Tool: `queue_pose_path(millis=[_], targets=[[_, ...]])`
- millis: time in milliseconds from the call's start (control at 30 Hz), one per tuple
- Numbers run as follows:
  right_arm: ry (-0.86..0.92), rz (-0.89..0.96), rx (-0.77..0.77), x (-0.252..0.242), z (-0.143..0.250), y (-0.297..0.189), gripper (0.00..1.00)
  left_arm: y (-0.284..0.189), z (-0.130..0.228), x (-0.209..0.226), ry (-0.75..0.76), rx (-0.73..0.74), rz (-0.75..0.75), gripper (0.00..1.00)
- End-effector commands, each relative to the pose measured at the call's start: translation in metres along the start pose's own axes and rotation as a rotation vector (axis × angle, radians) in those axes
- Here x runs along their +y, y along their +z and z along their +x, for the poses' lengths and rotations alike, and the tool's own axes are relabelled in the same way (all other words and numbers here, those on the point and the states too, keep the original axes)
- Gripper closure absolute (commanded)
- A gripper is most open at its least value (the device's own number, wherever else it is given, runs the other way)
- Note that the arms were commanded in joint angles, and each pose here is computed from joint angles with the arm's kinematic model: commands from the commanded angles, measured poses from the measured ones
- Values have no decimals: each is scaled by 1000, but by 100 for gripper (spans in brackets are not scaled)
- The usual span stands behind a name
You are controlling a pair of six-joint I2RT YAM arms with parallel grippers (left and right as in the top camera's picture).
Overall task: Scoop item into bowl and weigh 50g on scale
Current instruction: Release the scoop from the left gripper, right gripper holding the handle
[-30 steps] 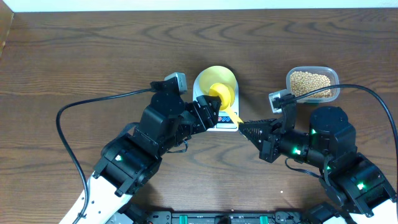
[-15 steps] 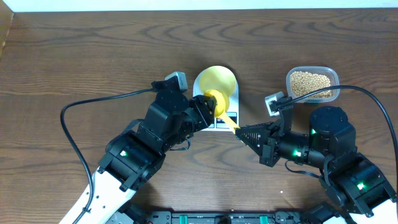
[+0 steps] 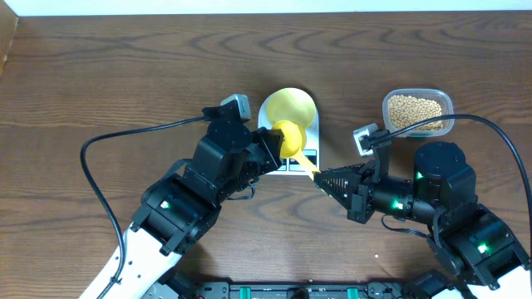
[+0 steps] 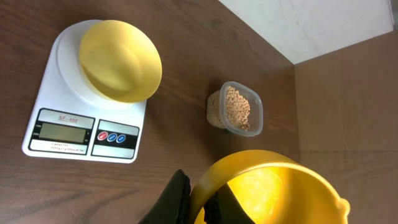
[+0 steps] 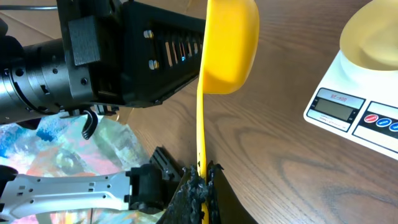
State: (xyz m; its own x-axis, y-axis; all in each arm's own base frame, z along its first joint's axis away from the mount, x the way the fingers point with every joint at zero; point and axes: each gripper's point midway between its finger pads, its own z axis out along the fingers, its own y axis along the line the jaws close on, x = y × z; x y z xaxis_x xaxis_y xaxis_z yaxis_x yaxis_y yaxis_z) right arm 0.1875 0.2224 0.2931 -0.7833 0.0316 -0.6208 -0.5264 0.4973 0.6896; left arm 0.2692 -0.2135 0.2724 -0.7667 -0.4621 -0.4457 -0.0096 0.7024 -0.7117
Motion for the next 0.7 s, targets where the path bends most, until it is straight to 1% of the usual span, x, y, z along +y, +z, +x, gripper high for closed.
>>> queue_pose_path(millis=[0, 67, 100, 167, 233, 267, 333, 367, 400, 433, 467, 600, 667], targets=[[-35, -39, 3, 13, -2, -4, 99, -3, -7, -5, -38, -23, 12, 92], [-19, -39, 3, 13, -2, -4, 96, -3, -7, -5, -52, -24, 15, 92], [-1, -39, 2, 13, -2, -4, 92, -3, -7, -5, -64, -24, 15, 93], [28, -42, -2, 14, -3, -4, 81, -3, -7, -6, -84, -25, 16, 93], [55, -40, -3, 13, -4, -4, 67, -3, -8, -6, -96, -26, 19, 93], [77, -35, -6, 13, -4, -4, 58, -3, -8, -7, -97, -28, 23, 93], [112, -36, -11, 13, -5, -4, 46, -3, -10, -10, -96, -36, 36, 93], [120, -38, -14, 13, -6, -4, 42, -3, -11, -12, -96, -39, 41, 93], [125, -43, -20, 14, -8, -4, 34, -3, -13, -14, -96, -45, 51, 93], [129, -46, -26, 15, -10, -4, 28, -3, -13, -15, -98, -47, 54, 93], [153, -41, -47, 15, -14, -4, 17, -3, -13, -14, -107, -47, 53, 93], [164, -15, -112, 11, -28, -6, 4, -3, -13, -13, -106, -48, 46, 93], [163, 17, -147, 4, -34, -8, 5, -3, -12, -11, -106, -45, 40, 93]])
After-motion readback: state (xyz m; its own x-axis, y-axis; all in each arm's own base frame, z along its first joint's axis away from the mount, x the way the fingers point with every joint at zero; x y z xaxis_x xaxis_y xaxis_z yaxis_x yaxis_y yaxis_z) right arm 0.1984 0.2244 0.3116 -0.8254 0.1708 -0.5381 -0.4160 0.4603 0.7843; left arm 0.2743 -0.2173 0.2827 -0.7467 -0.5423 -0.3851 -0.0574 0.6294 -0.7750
